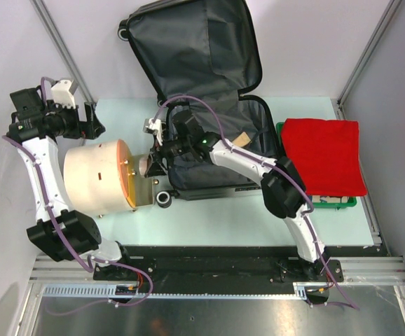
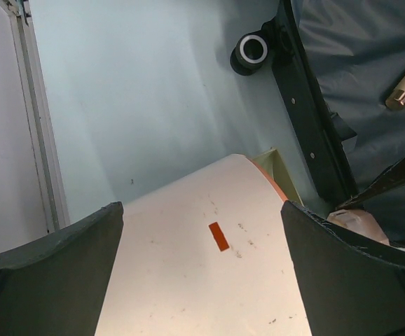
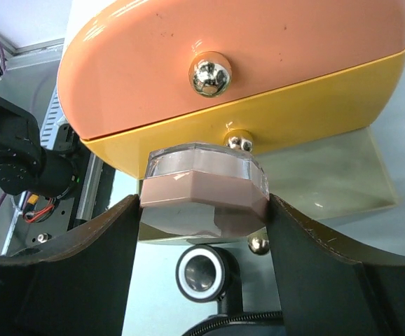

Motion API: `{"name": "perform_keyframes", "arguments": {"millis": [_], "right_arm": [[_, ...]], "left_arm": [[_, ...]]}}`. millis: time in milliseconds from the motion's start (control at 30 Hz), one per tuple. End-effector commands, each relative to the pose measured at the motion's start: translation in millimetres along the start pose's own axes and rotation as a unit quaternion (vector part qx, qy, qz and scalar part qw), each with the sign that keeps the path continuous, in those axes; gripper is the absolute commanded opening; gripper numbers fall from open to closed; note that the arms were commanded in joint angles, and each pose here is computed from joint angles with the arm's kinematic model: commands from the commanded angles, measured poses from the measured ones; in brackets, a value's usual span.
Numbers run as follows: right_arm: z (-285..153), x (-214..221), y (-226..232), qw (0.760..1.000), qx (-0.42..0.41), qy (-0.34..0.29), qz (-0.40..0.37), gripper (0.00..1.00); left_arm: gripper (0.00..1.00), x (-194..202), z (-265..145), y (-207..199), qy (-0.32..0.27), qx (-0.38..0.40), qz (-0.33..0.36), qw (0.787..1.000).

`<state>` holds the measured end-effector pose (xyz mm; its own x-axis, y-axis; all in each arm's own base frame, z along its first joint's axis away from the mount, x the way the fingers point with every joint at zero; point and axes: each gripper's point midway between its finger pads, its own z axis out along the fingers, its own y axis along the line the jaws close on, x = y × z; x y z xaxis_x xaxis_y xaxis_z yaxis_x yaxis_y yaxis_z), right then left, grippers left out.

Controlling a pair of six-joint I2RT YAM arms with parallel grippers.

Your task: Open, take out, and arrange the luggage

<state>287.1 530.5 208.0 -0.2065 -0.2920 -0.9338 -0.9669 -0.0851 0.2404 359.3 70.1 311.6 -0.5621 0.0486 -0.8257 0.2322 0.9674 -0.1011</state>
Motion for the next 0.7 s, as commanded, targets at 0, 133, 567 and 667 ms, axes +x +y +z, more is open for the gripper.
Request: {"name": "perform_keyframes", "arguments": {"millis": [0, 133, 567, 667], "right_arm": [[10.9, -31.2, 14.1, 0.998, -0.027, -0.037, -0.036, 0.61], [20.1, -19.4, 11.8, 0.999, -0.014, -0.021, -0.029, 0.87], [-6.8, -23.3, -6.0, 0.999, 0.031, -0.01, -0.038, 0.97], [-13.9, -8.8, -5.4, 0.999, 0.029, 0.0, -0.036, 0.92]], "left_arm": [[1.0, -9.4, -7.6, -11.0, -0.02, 0.012, 0.022, 0.999], [1.0, -8.1, -7.6, -9.4, -0.018, 0.009, 0.023, 1.0], [1.0, -8.2, -5.0, -8.7, -0.017, 0.014, 0.025, 0.999], [1.0, -8.2, -5.1, -9.4, -0.017, 0.015, 0.025, 0.999]]}}
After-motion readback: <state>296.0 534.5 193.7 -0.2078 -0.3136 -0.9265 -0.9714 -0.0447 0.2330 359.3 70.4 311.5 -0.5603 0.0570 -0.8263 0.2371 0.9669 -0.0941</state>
